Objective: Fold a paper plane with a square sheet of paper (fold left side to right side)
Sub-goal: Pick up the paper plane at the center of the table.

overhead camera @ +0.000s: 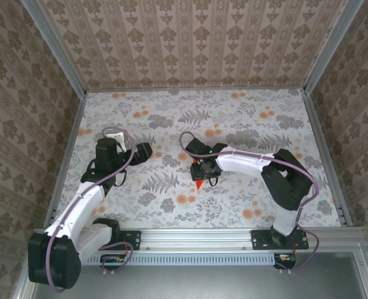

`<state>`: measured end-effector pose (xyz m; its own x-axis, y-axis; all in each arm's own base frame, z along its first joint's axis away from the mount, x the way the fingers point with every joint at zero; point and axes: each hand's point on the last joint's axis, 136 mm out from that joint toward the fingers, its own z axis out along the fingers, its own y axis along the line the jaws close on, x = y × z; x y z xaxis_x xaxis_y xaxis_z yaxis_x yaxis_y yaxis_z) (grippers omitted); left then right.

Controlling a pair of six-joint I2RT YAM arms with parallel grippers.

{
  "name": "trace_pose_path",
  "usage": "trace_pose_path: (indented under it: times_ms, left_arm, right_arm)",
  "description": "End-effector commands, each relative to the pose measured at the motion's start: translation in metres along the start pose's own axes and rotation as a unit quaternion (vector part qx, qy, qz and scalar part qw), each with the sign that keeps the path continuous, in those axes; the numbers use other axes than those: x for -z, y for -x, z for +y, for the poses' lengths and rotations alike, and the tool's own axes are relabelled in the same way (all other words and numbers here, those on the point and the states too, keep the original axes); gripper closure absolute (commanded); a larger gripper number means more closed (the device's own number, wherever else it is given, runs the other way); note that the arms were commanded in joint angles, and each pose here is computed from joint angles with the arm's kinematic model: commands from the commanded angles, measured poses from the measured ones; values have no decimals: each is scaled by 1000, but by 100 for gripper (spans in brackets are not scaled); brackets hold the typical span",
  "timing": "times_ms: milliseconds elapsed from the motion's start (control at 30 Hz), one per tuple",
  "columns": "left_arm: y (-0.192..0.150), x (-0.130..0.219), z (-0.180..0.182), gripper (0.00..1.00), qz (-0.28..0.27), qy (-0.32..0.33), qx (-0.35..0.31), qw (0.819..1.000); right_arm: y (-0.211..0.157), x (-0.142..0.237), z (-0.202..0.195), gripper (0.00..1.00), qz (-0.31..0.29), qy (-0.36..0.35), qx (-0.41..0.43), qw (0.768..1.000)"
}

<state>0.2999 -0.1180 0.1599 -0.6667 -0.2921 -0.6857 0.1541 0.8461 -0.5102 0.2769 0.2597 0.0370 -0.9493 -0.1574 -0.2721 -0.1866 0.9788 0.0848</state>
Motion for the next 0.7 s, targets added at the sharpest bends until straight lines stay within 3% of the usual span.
trace_pose_path:
  times_ms: [0, 367, 667]
  left_arm:
    - [-3, 1, 2, 0, 6, -2, 8, 1000]
    - [-5, -1, 3, 0, 12, -3, 11, 1000]
    - [-5, 0, 4, 0, 13, -2, 13, 1000]
  right_arm:
    - [5, 19, -1, 45, -19, -13, 11, 1000]
    - [5, 27, -4, 35, -36, -23, 0, 999]
    - [10, 11, 15, 45, -27, 10, -7, 1000]
